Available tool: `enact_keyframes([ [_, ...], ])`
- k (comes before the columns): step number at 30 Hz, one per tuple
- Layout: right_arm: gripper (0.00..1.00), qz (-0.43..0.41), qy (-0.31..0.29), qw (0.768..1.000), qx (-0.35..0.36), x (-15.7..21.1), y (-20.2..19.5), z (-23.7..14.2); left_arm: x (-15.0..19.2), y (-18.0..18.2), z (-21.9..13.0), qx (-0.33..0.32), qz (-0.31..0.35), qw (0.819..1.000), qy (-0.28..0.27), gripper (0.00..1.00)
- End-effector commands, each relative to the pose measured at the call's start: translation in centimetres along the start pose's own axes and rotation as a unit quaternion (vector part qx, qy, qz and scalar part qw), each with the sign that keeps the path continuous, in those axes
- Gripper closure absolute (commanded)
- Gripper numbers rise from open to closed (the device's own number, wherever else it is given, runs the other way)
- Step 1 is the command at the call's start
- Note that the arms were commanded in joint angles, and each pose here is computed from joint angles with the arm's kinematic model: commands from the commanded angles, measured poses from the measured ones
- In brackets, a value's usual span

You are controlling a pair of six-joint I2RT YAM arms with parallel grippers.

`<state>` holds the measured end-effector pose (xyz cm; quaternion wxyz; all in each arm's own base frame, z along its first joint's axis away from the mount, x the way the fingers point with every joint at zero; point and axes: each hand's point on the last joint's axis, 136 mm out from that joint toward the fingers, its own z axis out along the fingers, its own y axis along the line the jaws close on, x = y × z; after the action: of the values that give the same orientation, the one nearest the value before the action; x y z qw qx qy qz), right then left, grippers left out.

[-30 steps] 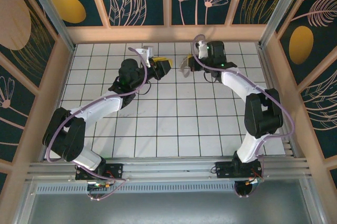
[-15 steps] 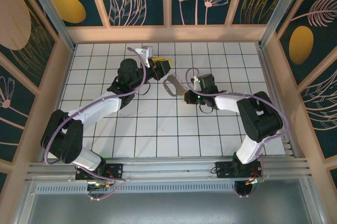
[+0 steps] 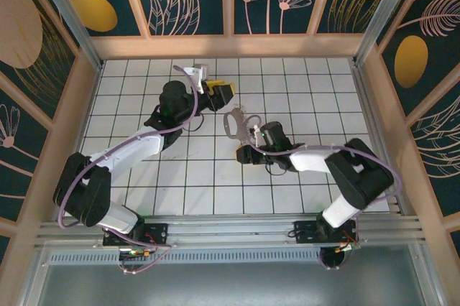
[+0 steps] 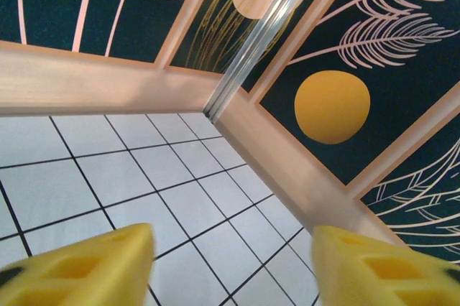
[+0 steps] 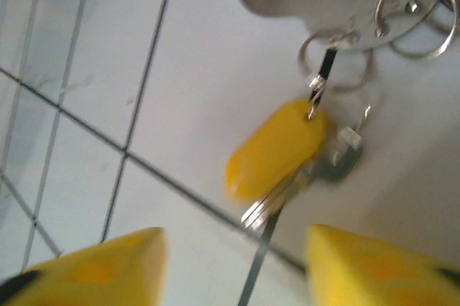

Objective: Put the keys on the keyring

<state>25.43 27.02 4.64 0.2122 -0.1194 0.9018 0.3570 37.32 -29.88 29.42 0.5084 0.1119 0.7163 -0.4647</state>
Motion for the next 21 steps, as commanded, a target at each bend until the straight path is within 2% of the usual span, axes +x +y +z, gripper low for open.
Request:
enact_keyframes([
  [1,0.2,-0.021,-0.069,0.997,-0.026,-2.9,2.5,-4.0,-0.3,-0.3,-1.2,-0.002,0.004,1.0,-0.006,0.23],
  [2,0.16,-0.022,-0.087,0.996,-0.023,-3.7,2.7,-5.2,-0.3,-0.2,-1.4,-0.006,0.004,1.0,-0.01,0.17],
  [3,0.13,-0.022,-0.108,0.994,-0.015,-4.8,2.7,-6.7,-0.4,0.0,-1.7,-0.012,0.005,1.0,-0.016,0.02],
  [6,0.06,-0.016,-0.168,0.986,0.016,-7.7,1.7,-10.6,-0.8,0.9,-2.8,-0.045,0.005,0.998,-0.037,0.01],
  [10,0.04,0.019,-0.253,0.964,0.08,-11.9,-1.1,-15.7,-2.4,3.2,-5.2,-0.131,0.022,0.987,-0.09,0.01],
  [13,0.01,0.039,-0.304,0.94,0.148,-14.6,-3.7,-18.6,-4.2,5.2,-8.4,-0.207,0.062,0.963,-0.16,0.01],
  [15,0.01,0.061,-0.33,0.923,0.191,-16.2,-5.8,-20.1,-5.2,6.1,-11.3,-0.252,0.102,0.939,-0.209,0.01],
  [17,0.01,0.078,-0.356,0.904,0.223,-17.2,-7.6,-21.3,-5.8,7.2,-13.6,-0.298,0.136,0.916,-0.232,0.01],
  [21,0.01,0.099,-0.437,0.852,0.273,-18.7,-10.6,-23.8,-6.3,10.8,-18.4,-0.384,0.141,0.875,-0.26,0.01],
])
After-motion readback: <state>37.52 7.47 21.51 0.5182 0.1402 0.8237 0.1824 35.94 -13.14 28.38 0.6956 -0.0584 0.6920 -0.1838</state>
